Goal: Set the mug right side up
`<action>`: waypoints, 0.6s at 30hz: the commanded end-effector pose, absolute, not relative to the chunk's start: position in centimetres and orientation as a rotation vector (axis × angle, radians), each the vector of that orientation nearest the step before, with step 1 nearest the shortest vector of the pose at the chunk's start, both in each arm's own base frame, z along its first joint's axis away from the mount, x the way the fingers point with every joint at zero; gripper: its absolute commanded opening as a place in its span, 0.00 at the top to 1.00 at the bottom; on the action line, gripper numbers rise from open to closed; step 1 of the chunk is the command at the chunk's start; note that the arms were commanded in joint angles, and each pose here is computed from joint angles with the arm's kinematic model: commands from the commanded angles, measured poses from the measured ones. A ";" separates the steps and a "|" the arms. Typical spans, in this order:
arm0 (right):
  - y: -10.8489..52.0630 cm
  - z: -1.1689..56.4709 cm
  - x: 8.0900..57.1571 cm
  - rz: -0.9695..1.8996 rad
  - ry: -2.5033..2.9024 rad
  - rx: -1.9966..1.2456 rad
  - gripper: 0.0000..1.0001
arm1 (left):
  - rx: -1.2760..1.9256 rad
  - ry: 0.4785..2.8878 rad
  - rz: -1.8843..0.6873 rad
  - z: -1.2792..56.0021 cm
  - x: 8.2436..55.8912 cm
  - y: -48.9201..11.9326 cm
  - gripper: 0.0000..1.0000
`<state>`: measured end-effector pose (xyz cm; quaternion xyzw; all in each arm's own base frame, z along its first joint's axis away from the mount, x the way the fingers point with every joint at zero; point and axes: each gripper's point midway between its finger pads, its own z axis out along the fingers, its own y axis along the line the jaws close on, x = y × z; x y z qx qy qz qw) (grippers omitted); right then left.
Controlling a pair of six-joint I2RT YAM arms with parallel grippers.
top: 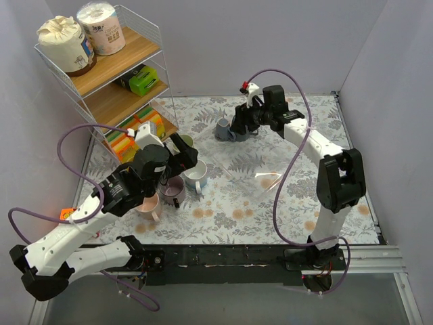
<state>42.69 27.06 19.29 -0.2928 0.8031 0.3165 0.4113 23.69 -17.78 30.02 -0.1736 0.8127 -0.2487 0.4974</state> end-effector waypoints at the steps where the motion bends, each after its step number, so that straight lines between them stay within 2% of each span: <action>1: 29.1 18.9 44.8 0.685 1.945 -0.869 0.35 | -0.303 1.996 -0.677 30.7 24.0 -20.7 0.02; 10: 33.8 17.6 48.9 0.474 1.845 -0.964 0.32 | -0.260 1.960 -0.683 32.1 24.8 -21.5 0.02; 18: 33.4 15.2 51.8 0.355 1.894 -0.878 0.33 | -0.244 1.983 -0.659 31.7 25.2 -22.0 0.02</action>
